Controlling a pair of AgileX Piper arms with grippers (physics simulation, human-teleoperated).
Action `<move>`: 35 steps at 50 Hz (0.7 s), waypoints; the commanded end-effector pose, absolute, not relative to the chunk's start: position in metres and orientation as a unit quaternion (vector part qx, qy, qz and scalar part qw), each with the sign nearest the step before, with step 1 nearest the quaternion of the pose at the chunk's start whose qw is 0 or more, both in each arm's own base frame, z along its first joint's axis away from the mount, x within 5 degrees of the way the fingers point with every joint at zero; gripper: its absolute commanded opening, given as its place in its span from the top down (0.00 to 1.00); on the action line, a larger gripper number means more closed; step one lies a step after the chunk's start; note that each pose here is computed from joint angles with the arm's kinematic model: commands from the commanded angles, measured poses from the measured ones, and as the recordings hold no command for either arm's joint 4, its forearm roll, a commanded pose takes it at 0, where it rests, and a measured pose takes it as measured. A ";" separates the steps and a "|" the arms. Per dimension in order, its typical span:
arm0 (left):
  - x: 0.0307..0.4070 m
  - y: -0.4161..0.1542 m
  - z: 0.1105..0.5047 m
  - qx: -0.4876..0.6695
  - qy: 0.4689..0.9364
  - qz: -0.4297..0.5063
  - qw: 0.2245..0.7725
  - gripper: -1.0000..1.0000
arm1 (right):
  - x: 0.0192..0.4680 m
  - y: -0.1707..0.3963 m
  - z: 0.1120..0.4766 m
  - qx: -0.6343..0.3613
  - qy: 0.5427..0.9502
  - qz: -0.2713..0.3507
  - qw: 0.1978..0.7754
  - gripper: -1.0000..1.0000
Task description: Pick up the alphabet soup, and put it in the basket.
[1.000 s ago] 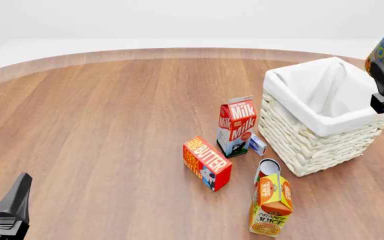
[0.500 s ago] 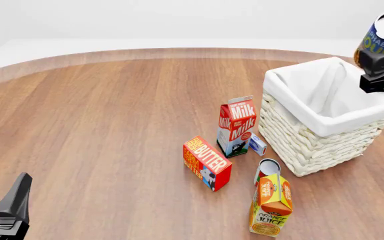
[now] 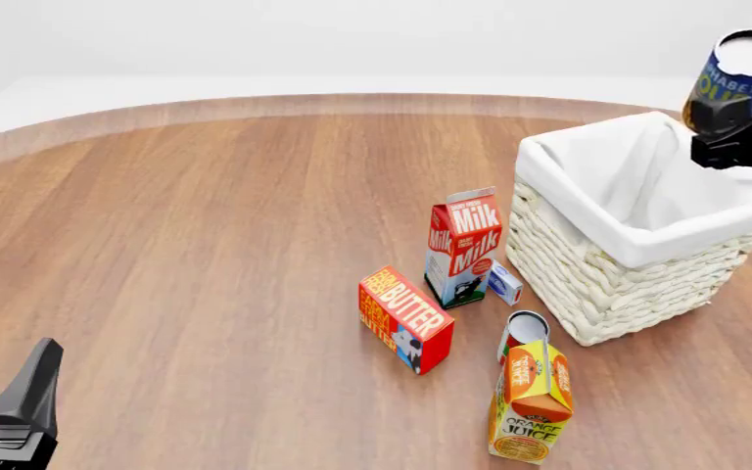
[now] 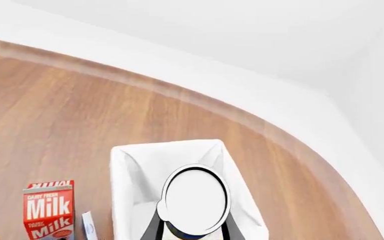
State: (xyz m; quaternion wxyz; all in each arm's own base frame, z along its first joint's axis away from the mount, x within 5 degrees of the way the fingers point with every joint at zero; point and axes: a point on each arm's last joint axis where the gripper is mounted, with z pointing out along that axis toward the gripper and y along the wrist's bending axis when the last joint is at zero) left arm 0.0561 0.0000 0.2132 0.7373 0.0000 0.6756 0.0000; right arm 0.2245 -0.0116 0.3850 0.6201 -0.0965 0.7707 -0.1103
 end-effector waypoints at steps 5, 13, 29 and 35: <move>0.056 0.000 0.213 0.000 0.676 0.000 0.737 0.00 | 0.242 -0.016 0.380 -0.087 0.786 -0.107 0.602 1.00; 0.056 0.000 0.213 0.000 0.676 0.000 0.737 0.00 | 0.249 -0.016 0.377 -0.091 0.793 -0.106 0.593 1.00; 0.056 0.000 0.213 0.000 0.676 0.000 0.737 0.00 | 0.268 -0.015 0.377 -0.110 0.808 -0.110 0.569 1.00; 0.056 0.000 0.213 0.000 0.676 0.000 0.737 0.00 | 0.268 -0.014 0.377 -0.112 0.808 -0.109 0.568 1.00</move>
